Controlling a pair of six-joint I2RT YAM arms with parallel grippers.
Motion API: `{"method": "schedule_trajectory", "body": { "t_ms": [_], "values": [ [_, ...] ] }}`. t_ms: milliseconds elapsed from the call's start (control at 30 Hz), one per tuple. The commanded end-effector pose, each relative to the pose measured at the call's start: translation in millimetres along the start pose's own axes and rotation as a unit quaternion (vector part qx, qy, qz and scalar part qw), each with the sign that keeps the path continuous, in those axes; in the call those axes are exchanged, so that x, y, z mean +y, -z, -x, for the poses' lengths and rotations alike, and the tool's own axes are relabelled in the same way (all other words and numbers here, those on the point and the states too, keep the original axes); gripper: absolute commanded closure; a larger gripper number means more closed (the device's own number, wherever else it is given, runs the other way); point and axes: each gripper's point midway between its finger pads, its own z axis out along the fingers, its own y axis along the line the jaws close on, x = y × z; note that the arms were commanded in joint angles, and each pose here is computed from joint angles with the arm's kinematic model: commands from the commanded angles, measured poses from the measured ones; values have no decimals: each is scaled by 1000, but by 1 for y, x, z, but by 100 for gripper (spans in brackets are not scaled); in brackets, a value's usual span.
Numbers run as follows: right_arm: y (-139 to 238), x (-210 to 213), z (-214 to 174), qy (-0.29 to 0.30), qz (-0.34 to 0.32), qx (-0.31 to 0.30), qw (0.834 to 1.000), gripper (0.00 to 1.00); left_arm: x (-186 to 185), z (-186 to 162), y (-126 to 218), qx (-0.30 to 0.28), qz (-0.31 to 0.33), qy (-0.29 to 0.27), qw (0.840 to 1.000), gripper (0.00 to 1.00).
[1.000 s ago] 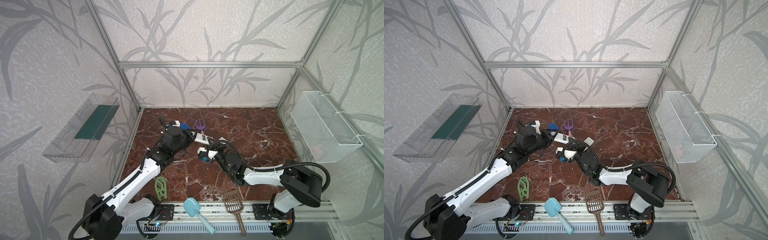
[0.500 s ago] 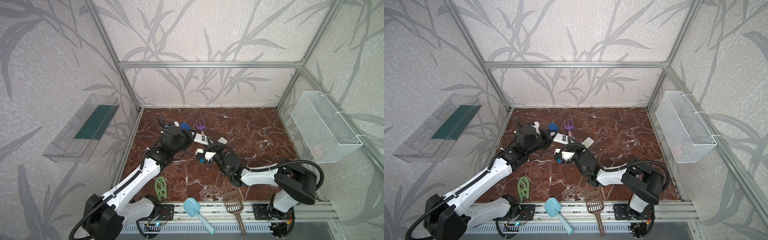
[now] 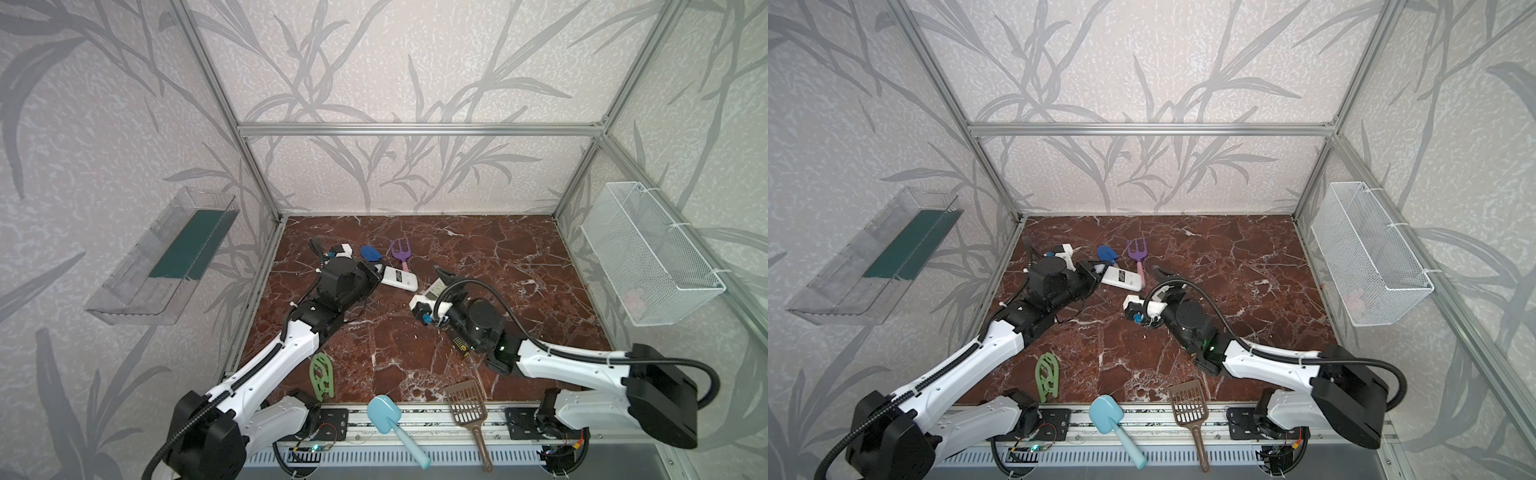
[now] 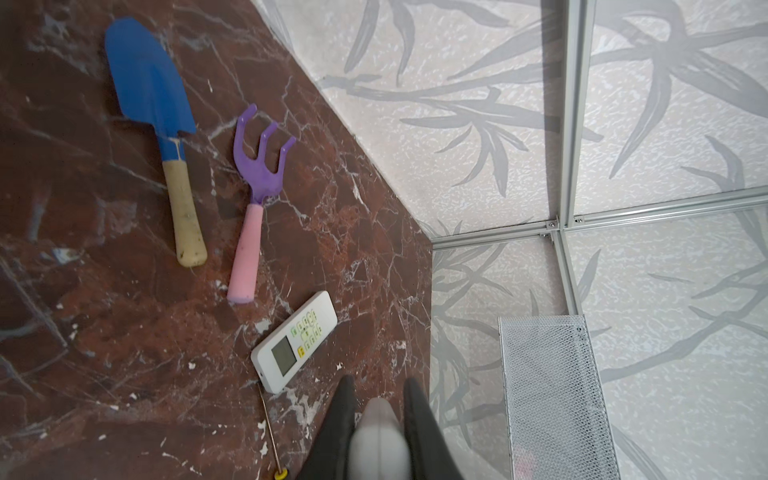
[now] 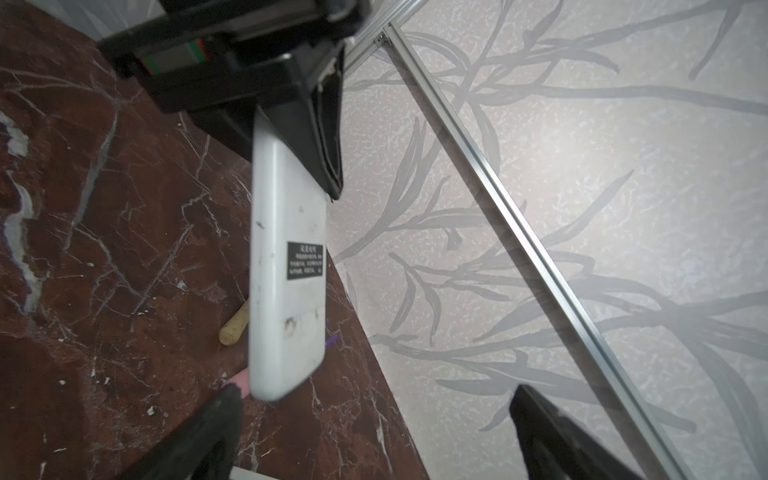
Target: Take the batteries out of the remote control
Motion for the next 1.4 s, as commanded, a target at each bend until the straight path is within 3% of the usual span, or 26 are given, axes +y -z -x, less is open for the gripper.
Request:
{"method": "schedule_trajectory", "body": {
  "t_ms": [0, 200, 267, 333, 433, 533, 733, 867, 1100, 1367],
  "values": [
    [14, 13, -22, -185, 106, 73, 974, 1, -35, 18, 11, -31, -54, -72, 995, 100],
    [18, 6, -25, -330, 169, 145, 917, 1, -57, 3, 11, -2, -132, -124, 983, 100],
    [14, 0, -30, -400, 173, 173, 883, 1, -62, -1, 11, 5, -149, -138, 979, 100],
    [9, -6, -41, -492, 181, 202, 827, 1, -67, -6, 13, 10, -169, -153, 974, 100],
    [1, -13, -46, -600, 207, 184, 751, 1, -70, -10, 14, 15, -189, -168, 967, 100],
    [-2, -22, -50, -650, 207, 153, 715, 1, -74, -13, 12, 18, -210, -162, 964, 100],
    [-4, -27, -46, -670, 214, 130, 698, 2, -78, -16, -1, 29, -229, -131, 964, 100],
    [-6, -32, -38, -680, 219, 104, 692, 8, -79, -17, -7, 31, -232, -115, 965, 100],
    [-13, -35, -36, -677, 225, 88, 695, 21, -88, -21, -14, 35, -243, -90, 965, 100],
    [-25, -28, -36, -686, 245, 86, 680, 33, -90, -26, -19, 41, -241, -72, 967, 100]
  ]
}}
